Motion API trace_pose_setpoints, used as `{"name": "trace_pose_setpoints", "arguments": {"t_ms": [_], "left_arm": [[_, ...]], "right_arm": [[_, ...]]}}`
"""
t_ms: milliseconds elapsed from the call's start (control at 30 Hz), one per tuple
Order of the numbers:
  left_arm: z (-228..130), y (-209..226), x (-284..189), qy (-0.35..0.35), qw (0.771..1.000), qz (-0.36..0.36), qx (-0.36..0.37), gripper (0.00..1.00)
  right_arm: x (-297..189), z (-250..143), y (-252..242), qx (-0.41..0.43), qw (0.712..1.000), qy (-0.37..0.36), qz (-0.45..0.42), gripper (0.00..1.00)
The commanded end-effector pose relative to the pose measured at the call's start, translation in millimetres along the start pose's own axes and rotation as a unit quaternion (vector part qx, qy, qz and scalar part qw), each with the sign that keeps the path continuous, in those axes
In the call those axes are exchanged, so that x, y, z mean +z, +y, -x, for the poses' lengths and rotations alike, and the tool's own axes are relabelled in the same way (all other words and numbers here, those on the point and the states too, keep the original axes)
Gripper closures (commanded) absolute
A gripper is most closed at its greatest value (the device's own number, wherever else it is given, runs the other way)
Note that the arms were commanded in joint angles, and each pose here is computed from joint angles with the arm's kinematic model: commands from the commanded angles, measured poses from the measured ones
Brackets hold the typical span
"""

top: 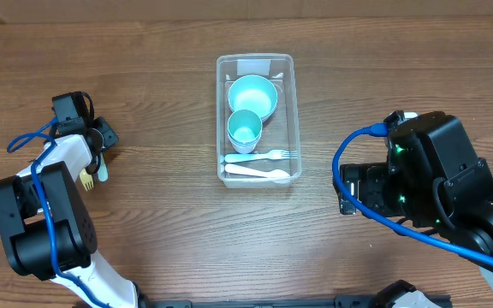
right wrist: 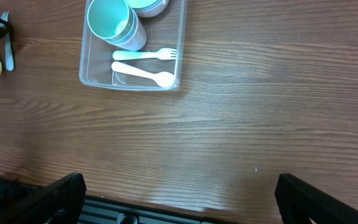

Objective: Pack container
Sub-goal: 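Move the left gripper back to the cutlery and grasp a mint fork, then lower the mint fork into the container and release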

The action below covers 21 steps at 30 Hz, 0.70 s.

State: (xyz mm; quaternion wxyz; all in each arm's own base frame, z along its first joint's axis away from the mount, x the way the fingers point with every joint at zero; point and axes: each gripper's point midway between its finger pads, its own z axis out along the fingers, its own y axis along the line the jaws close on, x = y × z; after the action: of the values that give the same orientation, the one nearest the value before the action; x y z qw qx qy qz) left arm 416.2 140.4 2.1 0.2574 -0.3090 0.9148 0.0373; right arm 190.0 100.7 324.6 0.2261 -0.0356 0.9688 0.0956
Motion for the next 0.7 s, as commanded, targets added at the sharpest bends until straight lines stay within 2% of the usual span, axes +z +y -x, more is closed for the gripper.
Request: {"name": "trace_pose_setpoints", "arguments": {"t_ms": [0, 167, 467, 667], "left_arm": [[-25.0, 1.6, 14.8, 0.041, 0.999, -0.005, -0.002, 0.80], [-25.6, 1.8, 14.7, 0.042, 0.999, -0.005, -0.002, 0.96], [-24.6, 1.4, 6.9, 0.056, 0.998, -0.002, -0.001, 0.96], [4.3, -9.3, -28.2, 0.030, 0.999, -0.023, -0.003, 0.96]], "right_arm": [[-1.3, 0.7, -0.2, 0.000, 1.000, -0.005, -0.001, 0.00], [-1.3, 0.7, -0.2, 0.000, 1.000, -0.005, -0.001, 0.00], [-1.3, 0.7, -0.2, 0.000, 1.000, -0.005, -0.001, 0.00], [-1.3, 0.7, -0.2, 0.000, 1.000, -0.005, -0.001, 0.00]]}}
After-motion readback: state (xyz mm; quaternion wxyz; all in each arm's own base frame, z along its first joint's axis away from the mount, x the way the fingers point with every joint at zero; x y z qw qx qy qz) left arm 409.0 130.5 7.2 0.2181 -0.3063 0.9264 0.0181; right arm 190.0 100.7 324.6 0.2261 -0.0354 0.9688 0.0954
